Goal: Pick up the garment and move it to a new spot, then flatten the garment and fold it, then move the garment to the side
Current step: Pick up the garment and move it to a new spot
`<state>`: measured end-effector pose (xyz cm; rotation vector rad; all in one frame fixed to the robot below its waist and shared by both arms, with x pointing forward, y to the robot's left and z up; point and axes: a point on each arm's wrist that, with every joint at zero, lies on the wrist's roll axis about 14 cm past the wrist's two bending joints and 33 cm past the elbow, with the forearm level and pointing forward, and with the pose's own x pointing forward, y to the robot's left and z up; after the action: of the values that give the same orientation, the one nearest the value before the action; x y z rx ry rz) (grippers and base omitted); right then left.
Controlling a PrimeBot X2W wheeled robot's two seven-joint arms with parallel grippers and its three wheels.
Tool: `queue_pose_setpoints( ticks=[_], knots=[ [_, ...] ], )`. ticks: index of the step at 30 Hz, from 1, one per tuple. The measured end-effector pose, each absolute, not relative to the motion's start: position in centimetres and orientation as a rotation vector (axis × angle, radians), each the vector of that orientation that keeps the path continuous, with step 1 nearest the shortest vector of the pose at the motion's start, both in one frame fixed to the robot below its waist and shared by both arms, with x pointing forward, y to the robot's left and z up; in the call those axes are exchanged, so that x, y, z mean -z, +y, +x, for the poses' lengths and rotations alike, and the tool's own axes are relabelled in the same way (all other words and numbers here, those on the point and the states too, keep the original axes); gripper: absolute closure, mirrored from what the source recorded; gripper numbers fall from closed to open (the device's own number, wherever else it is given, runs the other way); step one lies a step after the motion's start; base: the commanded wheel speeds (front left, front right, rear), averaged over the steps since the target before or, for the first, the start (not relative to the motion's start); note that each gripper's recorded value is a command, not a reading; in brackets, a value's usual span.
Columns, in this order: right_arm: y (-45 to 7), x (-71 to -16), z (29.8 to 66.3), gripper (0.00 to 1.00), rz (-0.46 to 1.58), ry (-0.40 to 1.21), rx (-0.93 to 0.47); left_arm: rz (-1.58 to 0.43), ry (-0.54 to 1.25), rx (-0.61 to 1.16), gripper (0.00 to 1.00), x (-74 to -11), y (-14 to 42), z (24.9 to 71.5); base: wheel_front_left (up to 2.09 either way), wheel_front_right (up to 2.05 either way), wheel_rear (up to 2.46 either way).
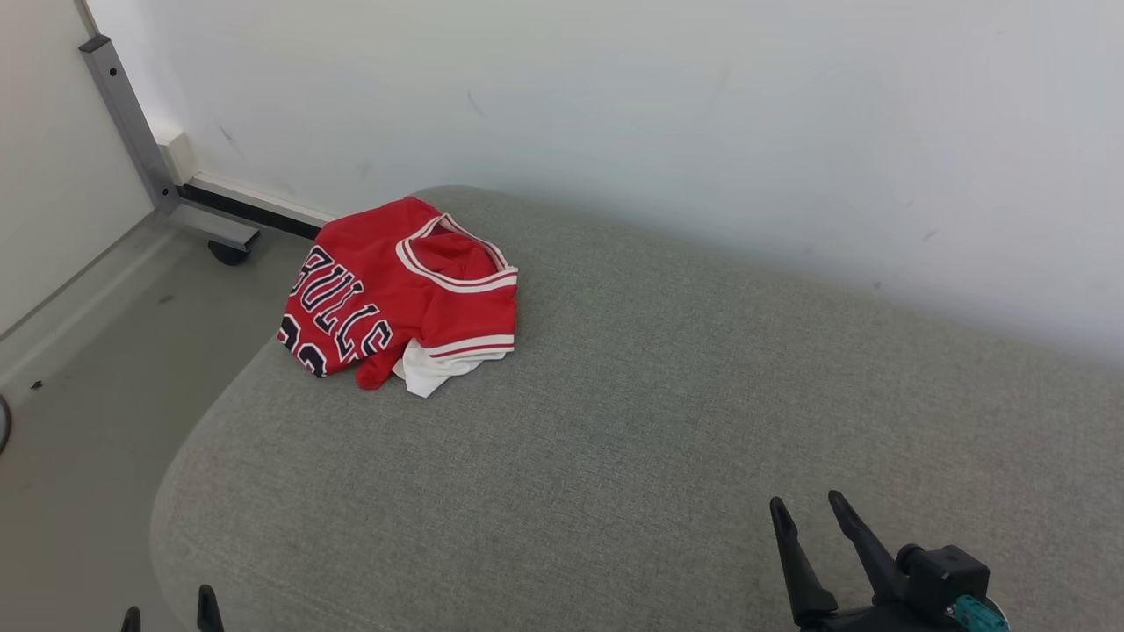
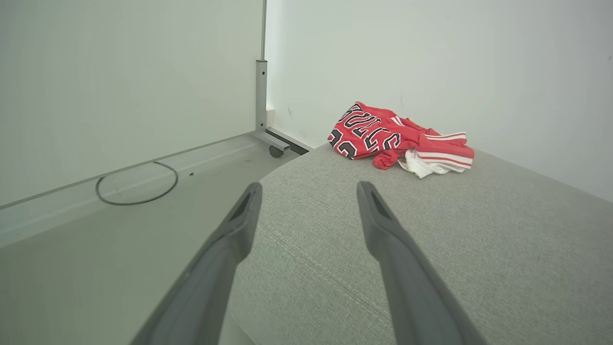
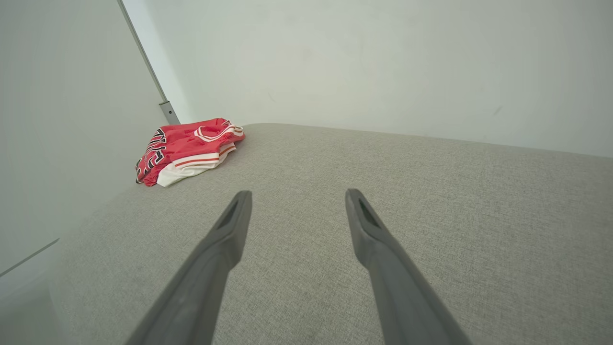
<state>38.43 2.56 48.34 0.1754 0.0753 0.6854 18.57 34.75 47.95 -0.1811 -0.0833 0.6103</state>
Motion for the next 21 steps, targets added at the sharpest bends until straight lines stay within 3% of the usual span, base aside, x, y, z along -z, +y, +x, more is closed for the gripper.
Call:
queue_pose_setpoints(
  ticks=[8, 15, 21],
  knots=[
    [1.4, -47.9, 39.5, 0.0, 0.179, 0.082, -0.653, -0.18, -0.094, -0.59, 0.0, -48.7, 35.1, 20.9, 0.0, 0.0, 0.0],
    [1.8, -47.5, 41.4, 0.0, 0.155, 0.072, -0.68, -0.356, -0.106, -0.589, 0.0, -52.2, 38.4, 27.8, 0.0, 0.0, 0.0],
    [2.1, -47.9, 44.1, 0.0, 0.13, 0.039, -0.712, -0.432, 0.068, -0.555, 0.0, -52.9, 40.9, 33.7, 0.0, 0.0, 0.0]
  ],
)
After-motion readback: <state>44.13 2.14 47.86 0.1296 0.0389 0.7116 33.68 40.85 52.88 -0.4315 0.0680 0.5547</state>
